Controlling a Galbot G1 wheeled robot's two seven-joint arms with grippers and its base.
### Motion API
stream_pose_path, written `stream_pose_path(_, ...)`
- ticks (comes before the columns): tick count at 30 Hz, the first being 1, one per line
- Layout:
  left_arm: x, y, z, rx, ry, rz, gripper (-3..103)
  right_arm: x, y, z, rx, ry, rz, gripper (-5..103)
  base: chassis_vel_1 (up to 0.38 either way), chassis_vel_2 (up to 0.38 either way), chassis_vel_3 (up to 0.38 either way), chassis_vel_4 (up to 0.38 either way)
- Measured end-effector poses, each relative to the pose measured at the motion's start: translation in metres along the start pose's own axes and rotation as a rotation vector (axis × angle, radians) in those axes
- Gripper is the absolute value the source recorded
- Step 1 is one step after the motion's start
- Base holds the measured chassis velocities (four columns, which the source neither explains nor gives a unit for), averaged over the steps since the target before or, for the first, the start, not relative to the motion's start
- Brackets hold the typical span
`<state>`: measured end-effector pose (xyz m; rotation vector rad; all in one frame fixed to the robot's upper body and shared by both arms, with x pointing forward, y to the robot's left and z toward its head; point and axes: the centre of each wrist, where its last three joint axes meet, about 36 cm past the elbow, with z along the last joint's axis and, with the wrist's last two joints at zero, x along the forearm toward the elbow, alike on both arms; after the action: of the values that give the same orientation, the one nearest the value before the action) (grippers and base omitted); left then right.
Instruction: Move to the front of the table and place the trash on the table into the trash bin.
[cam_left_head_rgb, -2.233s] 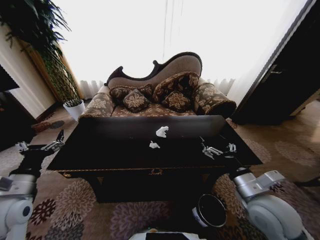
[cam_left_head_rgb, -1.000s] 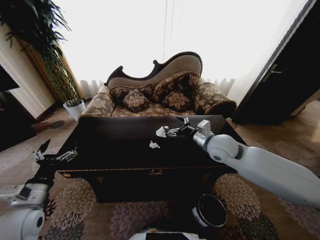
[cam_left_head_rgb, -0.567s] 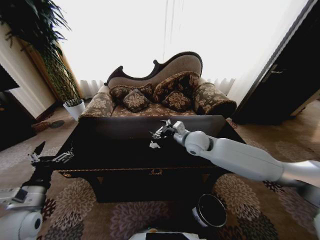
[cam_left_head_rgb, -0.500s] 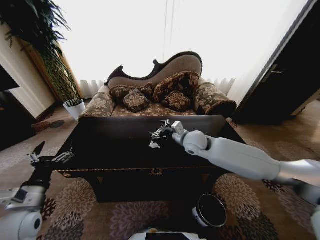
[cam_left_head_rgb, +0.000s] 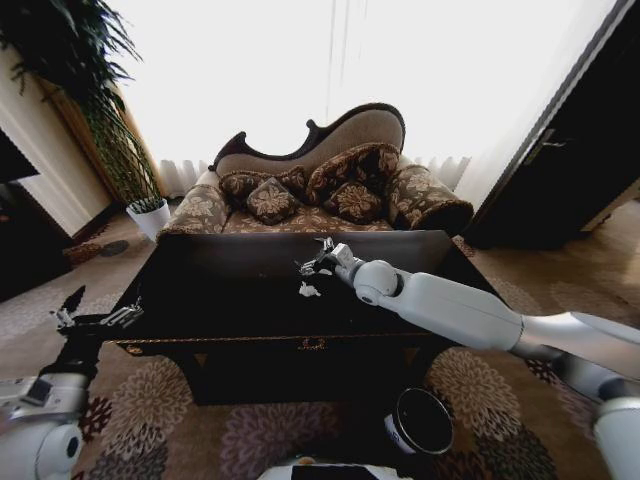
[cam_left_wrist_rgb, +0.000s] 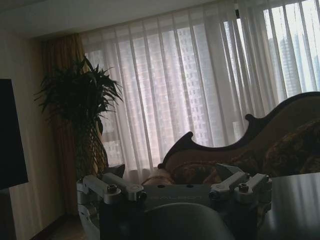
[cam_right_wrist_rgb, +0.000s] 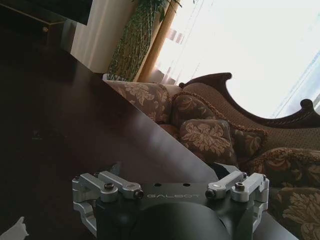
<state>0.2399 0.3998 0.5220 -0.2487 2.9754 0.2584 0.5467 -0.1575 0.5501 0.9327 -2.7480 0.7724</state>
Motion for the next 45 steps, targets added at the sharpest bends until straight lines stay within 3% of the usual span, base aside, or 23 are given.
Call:
stream_pose_path(6, -0.001, -0.002, 0.001, 0.004, 0.001, 0.004, 100, 0.005, -0.018, 0.013, -0.009, 0.034, 0.02, 100, 0.0, 0.0, 0.0, 0.0)
stream_pose_path(8, -0.001, -0.002, 0.001, 0.004, 0.001, 0.005, 100, 0.013, -0.026, 0.019, -0.057, 0.067, 0.011, 100, 0.0, 0.0, 0.0, 0.0)
stream_pose_path(12, -0.001, -0.003, 0.001, 0.003, 0.001, 0.007, 100, 0.022, -0.029, 0.024, -0.11, 0.104, -0.002, 100, 0.0, 0.0, 0.0, 0.0)
stream_pose_path(20, 0.001, -0.005, 0.001, 0.001, 0.003, 0.009, 100, 0.024, -0.025, 0.034, -0.13, 0.099, -0.022, 102, 0.0, 0.0, 0.0, 0.0)
stream_pose_path(22, 0.002, -0.003, 0.0, -0.004, 0.002, 0.005, 100, 0.024, -0.024, 0.034, -0.131, 0.091, -0.03, 93, 0.0, 0.0, 0.0, 0.0)
stream_pose_path(24, 0.002, -0.002, 0.0, -0.006, 0.001, 0.004, 100, 0.024, -0.024, 0.034, -0.131, 0.088, -0.032, 93, 0.0, 0.0, 0.0, 0.0)
stream_pose_path(28, 0.002, -0.003, 0.001, -0.004, 0.001, 0.002, 100, 0.026, -0.026, 0.036, -0.131, 0.076, -0.04, 71, 0.0, 0.0, 0.0, 0.0)
stream_pose_path(30, 0.002, -0.003, 0.001, -0.002, 0.001, 0.002, 100, 0.027, -0.026, 0.037, -0.131, 0.076, -0.04, 71, 0.0, 0.0, 0.0, 0.0)
stream_pose_path(33, 0.002, -0.005, 0.002, -0.001, 0.003, 0.004, 100, 0.032, -0.029, 0.042, -0.136, 0.072, -0.041, 54, 0.0, 0.0, 0.0, 0.0)
stream_pose_path(35, 0.002, -0.005, 0.002, -0.001, 0.003, 0.004, 100, 0.034, -0.03, 0.043, -0.139, 0.071, -0.041, 54, 0.0, 0.0, 0.0, 0.0)
stream_pose_path(38, 0.002, -0.005, 0.001, -0.005, 0.003, 0.006, 100, 0.042, -0.031, 0.046, -0.151, 0.066, -0.038, 38, 0.0, 0.0, 0.0, 0.0)
stream_pose_path(41, 0.002, -0.004, 0.001, -0.007, 0.002, 0.007, 100, 0.046, -0.031, 0.047, -0.159, 0.063, -0.037, 33, 0.0, 0.0, 0.0, 0.0)
stream_pose_path(42, 0.002, -0.004, 0.0, -0.008, 0.001, 0.008, 100, 0.052, -0.031, 0.047, -0.169, 0.057, -0.037, 22, 0.0, 0.0, 0.0, 0.0)
stream_pose_path(44, 0.002, -0.003, 0.0, -0.009, 0.0, 0.008, 100, 0.058, -0.031, 0.047, -0.177, 0.052, -0.034, 22, 0.0, 0.0, 0.0, 0.0)
stream_pose_path(45, 0.001, -0.003, 0.0, -0.009, -0.001, 0.009, 100, 0.062, -0.032, 0.047, -0.184, 0.049, -0.033, 16, 0.0, 0.0, 0.0, 0.0)
